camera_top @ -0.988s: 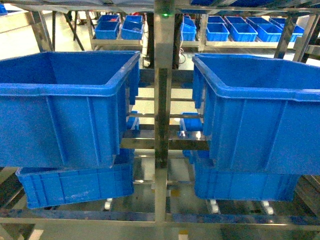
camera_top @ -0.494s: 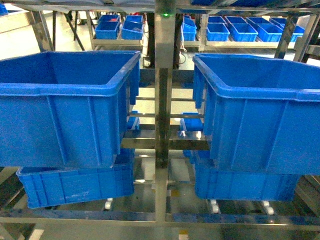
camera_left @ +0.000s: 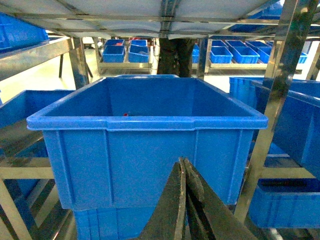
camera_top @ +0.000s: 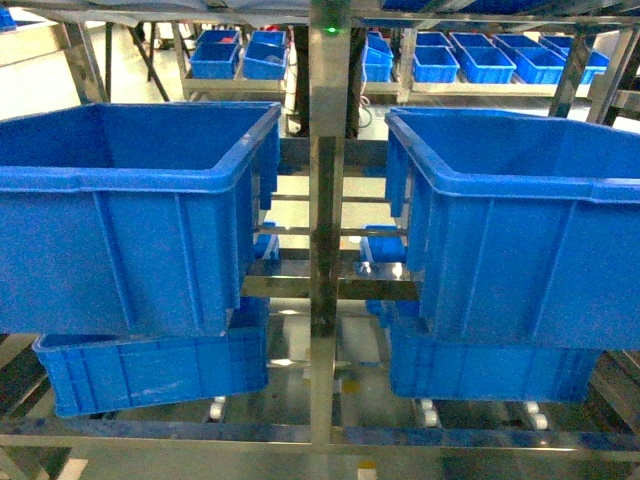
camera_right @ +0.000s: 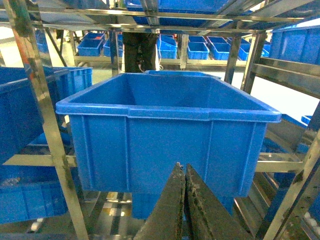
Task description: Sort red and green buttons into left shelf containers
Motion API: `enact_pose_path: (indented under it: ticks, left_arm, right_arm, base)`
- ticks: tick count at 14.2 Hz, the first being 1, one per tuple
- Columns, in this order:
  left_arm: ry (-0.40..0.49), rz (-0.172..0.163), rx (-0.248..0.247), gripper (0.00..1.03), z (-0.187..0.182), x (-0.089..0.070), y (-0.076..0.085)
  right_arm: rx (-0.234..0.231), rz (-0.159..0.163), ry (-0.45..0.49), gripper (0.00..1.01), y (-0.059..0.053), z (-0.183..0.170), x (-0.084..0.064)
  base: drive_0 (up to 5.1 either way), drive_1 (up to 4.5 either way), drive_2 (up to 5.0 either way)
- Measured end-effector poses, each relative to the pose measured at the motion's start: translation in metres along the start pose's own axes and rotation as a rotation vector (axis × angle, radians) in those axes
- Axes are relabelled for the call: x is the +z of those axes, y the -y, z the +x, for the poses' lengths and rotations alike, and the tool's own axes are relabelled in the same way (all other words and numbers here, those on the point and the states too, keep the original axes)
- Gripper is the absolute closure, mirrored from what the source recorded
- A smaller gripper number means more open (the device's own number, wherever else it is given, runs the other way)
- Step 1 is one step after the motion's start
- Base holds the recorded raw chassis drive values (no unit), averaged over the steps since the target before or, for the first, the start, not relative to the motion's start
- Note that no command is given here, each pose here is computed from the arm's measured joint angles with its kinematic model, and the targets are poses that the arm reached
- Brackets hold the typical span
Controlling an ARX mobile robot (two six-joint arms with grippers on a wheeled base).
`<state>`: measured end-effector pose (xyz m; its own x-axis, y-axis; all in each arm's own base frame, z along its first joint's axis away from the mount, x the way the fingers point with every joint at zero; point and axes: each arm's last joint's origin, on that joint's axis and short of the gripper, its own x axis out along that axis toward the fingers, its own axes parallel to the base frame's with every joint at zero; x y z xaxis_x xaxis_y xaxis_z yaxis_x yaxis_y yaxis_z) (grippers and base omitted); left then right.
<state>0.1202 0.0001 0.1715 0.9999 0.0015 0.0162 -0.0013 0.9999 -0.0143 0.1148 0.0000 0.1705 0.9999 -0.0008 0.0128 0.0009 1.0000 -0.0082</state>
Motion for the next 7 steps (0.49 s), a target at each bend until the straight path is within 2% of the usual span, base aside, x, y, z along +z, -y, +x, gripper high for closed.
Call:
enact_pose_path:
  ticks: [5,6,7]
  left_arm:
    - [-0.001,0.0,0.0,1.01,-0.009,0.0,0.0]
    - [-0.002,0.0,0.0,1.01,-0.01,0.0,0.0]
    - [-0.002,0.0,0.0,1.01,-0.011,0.0,0.0]
  right_arm:
    - [0.0,0.0,-0.001,0.99,0.0,-0.007,-0.001]
    - [0.0,0.0,-0.042,0.99,0.0,-0.012,-0.005]
    - [0.0,0.0,-0.013,0.99,0.0,-0.017,-0.004]
  base:
    - [0.0,0.0,0.0]
    - [0.0,0.0,0.0]
    - [0.0,0.0,0.0]
